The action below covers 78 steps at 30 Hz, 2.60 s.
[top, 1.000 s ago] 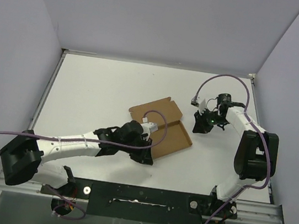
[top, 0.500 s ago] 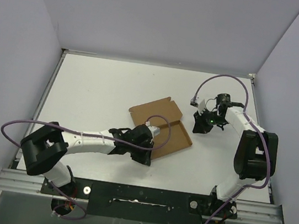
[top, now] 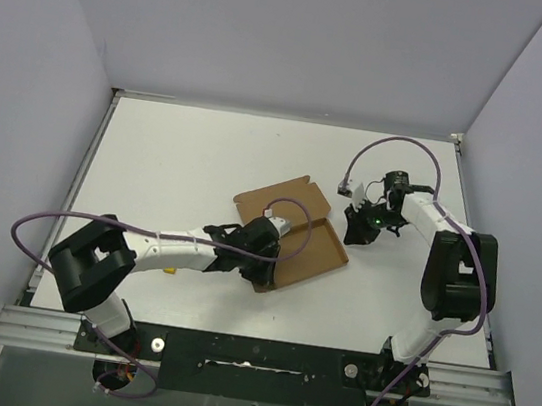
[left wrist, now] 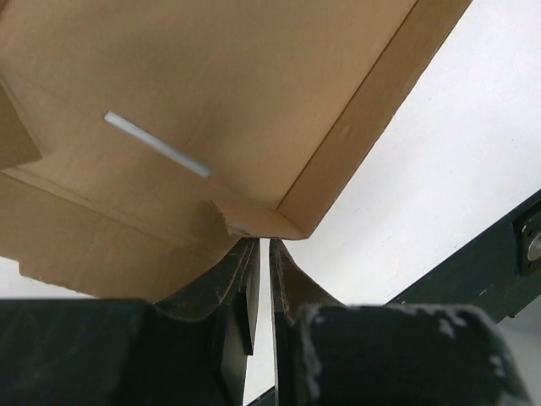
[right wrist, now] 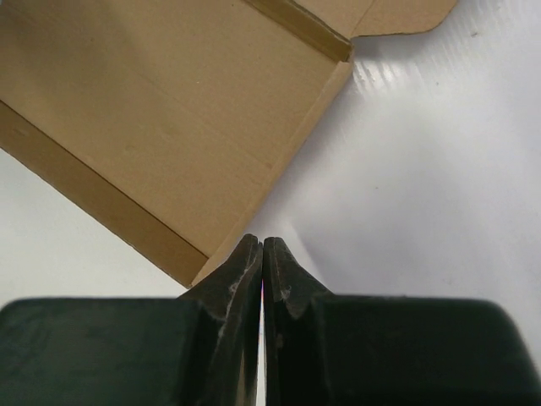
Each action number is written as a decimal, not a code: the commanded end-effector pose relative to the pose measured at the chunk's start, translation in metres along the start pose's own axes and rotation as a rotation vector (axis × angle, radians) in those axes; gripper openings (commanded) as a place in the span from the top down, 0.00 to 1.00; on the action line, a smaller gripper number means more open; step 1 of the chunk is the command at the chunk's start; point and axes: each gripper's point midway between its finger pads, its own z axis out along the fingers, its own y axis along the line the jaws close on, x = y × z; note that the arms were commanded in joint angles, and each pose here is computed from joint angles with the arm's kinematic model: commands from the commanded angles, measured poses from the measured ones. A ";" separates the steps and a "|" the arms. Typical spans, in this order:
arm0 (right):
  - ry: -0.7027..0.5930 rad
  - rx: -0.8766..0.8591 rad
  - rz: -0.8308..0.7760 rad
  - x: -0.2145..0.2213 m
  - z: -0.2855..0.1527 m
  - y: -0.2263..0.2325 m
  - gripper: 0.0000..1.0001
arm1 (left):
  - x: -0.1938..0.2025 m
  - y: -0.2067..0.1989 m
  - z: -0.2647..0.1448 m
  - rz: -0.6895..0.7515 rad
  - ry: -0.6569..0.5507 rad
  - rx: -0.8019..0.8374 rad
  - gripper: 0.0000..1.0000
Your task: Fold the paper box
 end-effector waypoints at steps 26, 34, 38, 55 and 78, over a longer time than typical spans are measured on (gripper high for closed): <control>-0.053 0.102 -0.122 -0.023 -0.027 0.007 0.73 | -0.032 0.005 -0.015 0.005 -0.068 0.044 0.88; -0.229 -0.021 -0.261 -0.057 -0.034 0.054 0.71 | -0.041 0.005 -0.052 -0.009 -0.147 0.072 0.85; -0.310 -0.126 -0.427 -0.065 -0.025 0.096 0.70 | -0.051 0.009 -0.065 -0.043 -0.195 0.106 0.84; -0.233 -0.292 -0.870 -0.043 0.042 0.160 0.46 | -0.096 0.077 -0.061 -0.180 -0.291 0.041 0.71; -0.074 -0.323 -0.891 -0.036 0.081 0.173 0.70 | -0.107 0.067 -0.016 -0.170 -0.217 0.078 0.82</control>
